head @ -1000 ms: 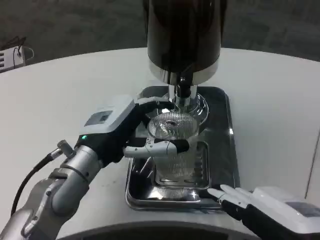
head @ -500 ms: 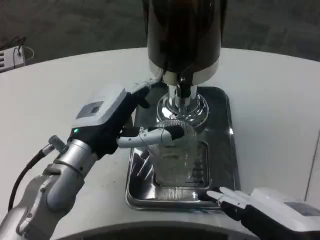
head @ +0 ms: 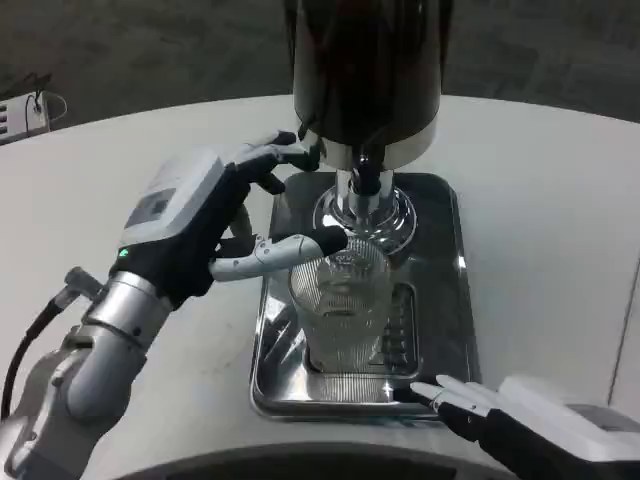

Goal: Grasp the cup under the faucet to collect the drink, then remove the cup.

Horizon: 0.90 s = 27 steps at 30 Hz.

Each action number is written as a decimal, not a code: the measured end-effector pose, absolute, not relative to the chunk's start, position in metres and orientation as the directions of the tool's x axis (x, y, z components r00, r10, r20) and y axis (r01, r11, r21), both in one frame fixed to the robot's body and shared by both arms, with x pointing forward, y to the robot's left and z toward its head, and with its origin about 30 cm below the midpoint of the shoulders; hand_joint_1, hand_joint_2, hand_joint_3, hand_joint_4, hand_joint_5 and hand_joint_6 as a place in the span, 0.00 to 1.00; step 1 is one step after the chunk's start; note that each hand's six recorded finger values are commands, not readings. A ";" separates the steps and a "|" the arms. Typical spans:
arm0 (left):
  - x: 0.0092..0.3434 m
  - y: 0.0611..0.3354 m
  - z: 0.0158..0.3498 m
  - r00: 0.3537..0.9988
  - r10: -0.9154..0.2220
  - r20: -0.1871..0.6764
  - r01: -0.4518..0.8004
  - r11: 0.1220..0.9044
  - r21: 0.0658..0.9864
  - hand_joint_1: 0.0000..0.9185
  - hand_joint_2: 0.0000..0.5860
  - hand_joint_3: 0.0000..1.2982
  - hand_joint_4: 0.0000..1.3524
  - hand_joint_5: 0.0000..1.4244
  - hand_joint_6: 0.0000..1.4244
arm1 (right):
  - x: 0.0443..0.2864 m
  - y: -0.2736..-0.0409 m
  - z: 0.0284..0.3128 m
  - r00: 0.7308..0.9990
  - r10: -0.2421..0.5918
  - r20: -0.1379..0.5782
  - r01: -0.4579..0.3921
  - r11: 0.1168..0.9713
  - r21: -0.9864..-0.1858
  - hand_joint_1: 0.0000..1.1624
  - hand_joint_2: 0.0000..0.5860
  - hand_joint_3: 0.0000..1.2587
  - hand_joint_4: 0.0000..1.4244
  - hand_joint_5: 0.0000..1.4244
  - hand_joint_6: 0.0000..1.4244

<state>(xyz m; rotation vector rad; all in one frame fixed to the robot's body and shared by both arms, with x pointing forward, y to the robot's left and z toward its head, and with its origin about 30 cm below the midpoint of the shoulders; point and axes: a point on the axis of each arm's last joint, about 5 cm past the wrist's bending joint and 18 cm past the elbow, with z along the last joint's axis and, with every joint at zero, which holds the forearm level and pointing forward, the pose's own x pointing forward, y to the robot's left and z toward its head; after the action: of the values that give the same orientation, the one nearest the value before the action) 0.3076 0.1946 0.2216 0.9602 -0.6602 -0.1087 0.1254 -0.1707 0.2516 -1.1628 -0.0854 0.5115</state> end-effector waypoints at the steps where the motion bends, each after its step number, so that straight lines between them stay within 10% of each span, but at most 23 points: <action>1: 0.306 0.197 0.222 0.799 -0.364 0.479 -0.202 0.587 0.784 0.08 0.05 0.18 0.12 0.28 0.61 | 0.125 -0.171 0.252 0.883 0.427 -0.194 -0.340 0.296 -0.893 0.39 0.87 0.07 0.00 0.00 0.00; 27: 0.287 0.230 0.256 0.600 -0.429 0.676 -0.044 0.825 0.563 0.00 0.10 0.22 0.22 0.27 0.33 | 0.127 -0.169 0.251 0.883 0.431 -0.184 -0.332 0.296 -0.896 0.39 0.87 0.08 0.00 0.00 0.00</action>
<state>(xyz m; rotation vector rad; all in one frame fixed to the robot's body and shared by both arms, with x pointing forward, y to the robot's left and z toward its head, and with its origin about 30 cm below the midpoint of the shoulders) 0.2866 0.2300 0.2563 0.5750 -0.9114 -0.2380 0.1266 -0.1688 0.2514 -1.1648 -0.0982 0.5084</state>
